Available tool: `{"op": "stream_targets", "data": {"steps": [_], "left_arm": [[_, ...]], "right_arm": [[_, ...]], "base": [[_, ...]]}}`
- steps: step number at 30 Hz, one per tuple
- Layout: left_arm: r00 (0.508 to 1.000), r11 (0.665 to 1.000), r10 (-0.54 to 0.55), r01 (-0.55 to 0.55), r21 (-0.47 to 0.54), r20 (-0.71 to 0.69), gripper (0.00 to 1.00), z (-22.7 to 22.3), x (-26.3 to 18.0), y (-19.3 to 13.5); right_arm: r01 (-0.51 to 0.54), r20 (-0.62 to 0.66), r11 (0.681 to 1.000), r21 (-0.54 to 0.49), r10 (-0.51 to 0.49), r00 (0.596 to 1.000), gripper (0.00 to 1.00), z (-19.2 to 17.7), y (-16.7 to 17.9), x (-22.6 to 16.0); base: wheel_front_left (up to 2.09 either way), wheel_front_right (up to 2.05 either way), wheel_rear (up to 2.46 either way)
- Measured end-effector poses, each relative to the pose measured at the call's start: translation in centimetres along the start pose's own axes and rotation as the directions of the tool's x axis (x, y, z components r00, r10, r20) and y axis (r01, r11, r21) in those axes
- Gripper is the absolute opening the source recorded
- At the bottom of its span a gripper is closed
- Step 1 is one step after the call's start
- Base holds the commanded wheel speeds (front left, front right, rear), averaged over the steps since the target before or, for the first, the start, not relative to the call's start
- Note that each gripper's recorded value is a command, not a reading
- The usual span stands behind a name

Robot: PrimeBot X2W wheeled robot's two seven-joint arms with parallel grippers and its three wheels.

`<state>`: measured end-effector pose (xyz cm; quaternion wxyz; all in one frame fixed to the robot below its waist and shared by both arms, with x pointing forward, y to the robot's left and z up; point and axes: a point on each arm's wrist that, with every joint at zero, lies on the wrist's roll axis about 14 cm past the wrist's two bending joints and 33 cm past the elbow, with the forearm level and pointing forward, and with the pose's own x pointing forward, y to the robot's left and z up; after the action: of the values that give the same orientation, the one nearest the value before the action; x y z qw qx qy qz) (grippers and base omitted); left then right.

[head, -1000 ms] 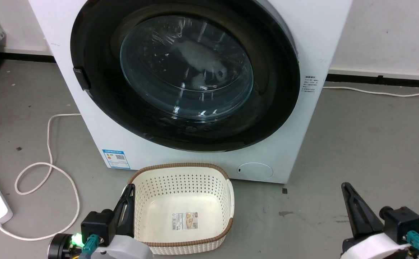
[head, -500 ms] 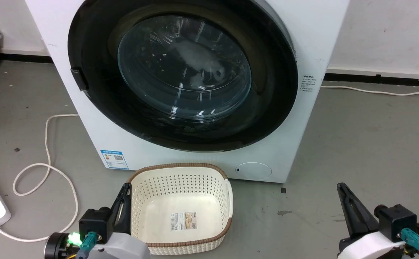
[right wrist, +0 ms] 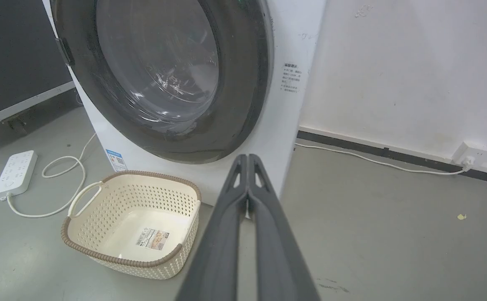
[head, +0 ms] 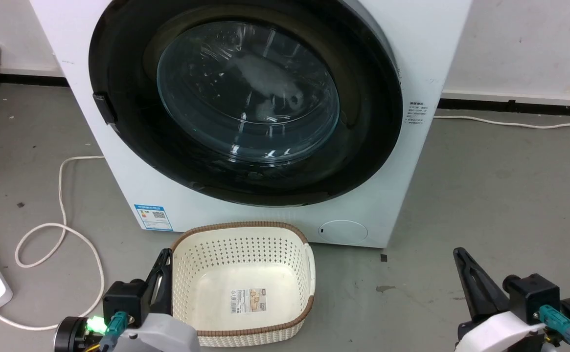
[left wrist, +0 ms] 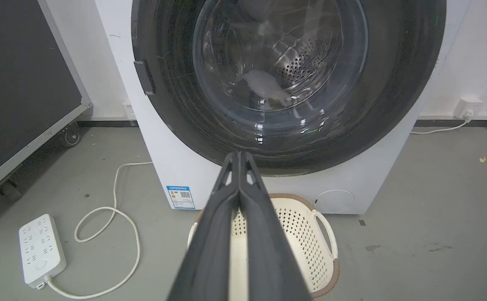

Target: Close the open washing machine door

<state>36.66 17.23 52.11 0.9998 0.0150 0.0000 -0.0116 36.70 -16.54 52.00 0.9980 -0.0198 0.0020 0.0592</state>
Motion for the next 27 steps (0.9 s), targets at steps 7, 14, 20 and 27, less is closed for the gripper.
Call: {"op": "stream_targets", "data": {"steps": [7,14,20,27], "left_arm": [[1.000,1.000,0.004,-0.004,0.007,-0.003,0.00,0.09,0.14,0.11],[1.000,1.000,0.014,-0.013,0.010,-0.016,0.00,0.01,0.22,0.32],[1.000,1.000,0.018,-0.018,0.018,-0.021,0.00,-0.01,0.25,0.47],[1.000,1.000,0.019,-0.019,0.018,-0.020,0.00,0.01,0.26,0.50]], "right_arm": [[-0.004,-0.004,1.000,-0.003,0.004,1.000,0.00,0.14,0.15,0.13],[-0.008,-0.012,1.000,-0.004,0.008,1.000,0.00,0.13,0.28,0.18],[-0.012,-0.019,1.000,-0.005,0.012,1.000,0.00,0.06,0.40,0.17],[-0.012,-0.019,1.000,-0.005,0.012,1.000,0.00,0.08,0.40,0.18]], "base": [[0.00,0.00,0.00],[0.00,0.00,0.00],[0.00,0.00,0.00],[0.00,0.00,0.00]]}}
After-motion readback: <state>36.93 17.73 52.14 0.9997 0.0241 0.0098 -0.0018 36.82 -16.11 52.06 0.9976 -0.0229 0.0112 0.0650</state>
